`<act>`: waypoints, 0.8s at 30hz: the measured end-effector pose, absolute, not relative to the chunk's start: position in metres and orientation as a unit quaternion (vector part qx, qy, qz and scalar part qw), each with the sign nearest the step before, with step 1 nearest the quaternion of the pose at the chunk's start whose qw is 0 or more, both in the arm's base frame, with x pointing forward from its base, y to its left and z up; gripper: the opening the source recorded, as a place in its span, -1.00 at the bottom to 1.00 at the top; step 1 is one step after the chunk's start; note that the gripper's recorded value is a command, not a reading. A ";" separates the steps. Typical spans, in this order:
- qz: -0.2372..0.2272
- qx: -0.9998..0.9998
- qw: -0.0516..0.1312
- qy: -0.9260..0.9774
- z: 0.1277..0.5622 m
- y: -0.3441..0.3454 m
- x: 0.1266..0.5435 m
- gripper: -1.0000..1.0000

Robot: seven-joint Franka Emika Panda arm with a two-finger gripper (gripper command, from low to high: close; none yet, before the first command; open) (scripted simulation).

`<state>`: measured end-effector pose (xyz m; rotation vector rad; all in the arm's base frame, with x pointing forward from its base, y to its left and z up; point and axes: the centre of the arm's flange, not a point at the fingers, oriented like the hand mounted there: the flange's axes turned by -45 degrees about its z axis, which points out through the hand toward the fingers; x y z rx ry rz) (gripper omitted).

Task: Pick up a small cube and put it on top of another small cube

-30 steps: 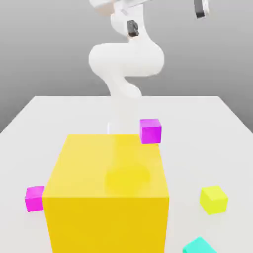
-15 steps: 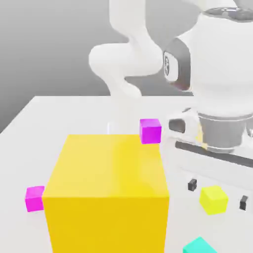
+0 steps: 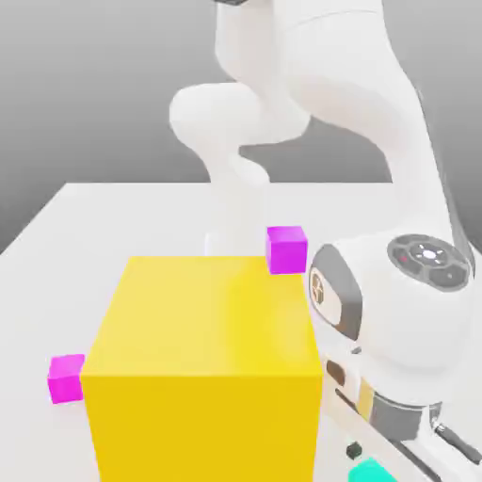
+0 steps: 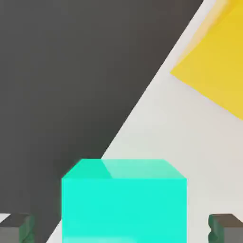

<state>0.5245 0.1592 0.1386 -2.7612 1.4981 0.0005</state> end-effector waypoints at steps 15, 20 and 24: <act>-0.001 -0.939 0.000 0.343 0.213 0.185 0.491 -1.00; -0.001 -0.978 0.000 0.209 0.226 0.205 0.457 -1.00; -0.001 -0.995 0.000 0.099 0.235 0.219 0.429 -1.00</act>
